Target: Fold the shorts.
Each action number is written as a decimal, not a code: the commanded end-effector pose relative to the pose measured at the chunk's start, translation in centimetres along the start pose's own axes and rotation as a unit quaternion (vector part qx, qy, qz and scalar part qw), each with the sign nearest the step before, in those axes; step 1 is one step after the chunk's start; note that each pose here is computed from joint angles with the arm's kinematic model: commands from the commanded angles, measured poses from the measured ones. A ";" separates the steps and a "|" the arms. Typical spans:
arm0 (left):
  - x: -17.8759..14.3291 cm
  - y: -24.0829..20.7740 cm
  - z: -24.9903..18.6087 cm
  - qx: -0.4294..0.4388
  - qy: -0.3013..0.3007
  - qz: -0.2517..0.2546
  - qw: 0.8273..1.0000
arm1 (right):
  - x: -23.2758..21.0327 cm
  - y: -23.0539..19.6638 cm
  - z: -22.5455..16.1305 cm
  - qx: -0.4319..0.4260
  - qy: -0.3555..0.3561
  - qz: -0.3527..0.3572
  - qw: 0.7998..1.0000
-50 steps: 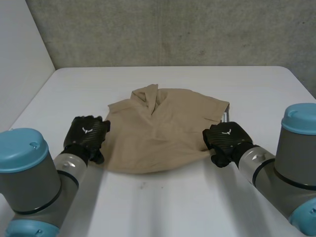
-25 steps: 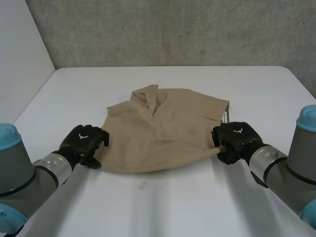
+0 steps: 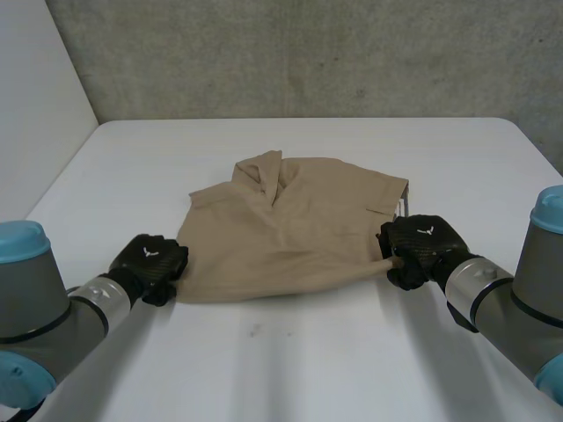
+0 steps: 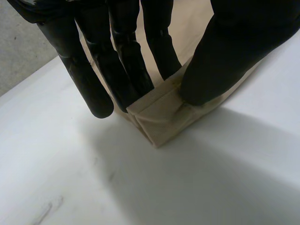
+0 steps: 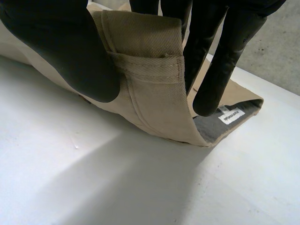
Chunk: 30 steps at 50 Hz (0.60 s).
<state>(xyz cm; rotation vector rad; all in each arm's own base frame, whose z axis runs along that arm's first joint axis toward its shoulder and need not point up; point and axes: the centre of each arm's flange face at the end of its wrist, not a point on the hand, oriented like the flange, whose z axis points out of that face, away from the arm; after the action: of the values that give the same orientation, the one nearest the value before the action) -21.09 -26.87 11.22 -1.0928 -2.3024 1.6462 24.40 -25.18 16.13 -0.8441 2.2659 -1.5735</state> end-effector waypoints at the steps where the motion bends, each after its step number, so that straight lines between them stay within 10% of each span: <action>1: -0.5 -1.1 -0.4 0.017 -0.011 0.004 1.000 | 0.0 -0.1 0.0 0.001 0.000 -0.001 1.000; 16: -1.2 -8.2 -8.6 0.050 -0.060 0.019 0.997 | 0.4 -6.0 -3.7 0.050 0.016 -0.086 0.995; 30: 2.9 -8.4 -16.1 -0.034 0.043 0.067 0.996 | -1.7 -3.5 -10.2 -0.137 -0.078 -0.264 0.951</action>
<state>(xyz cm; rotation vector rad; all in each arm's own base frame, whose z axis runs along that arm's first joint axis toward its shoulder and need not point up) -19.48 -14.43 25.39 -1.2417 -2.3030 1.6224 22.23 -18.76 24.40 -1.5486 2.2759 -1.4965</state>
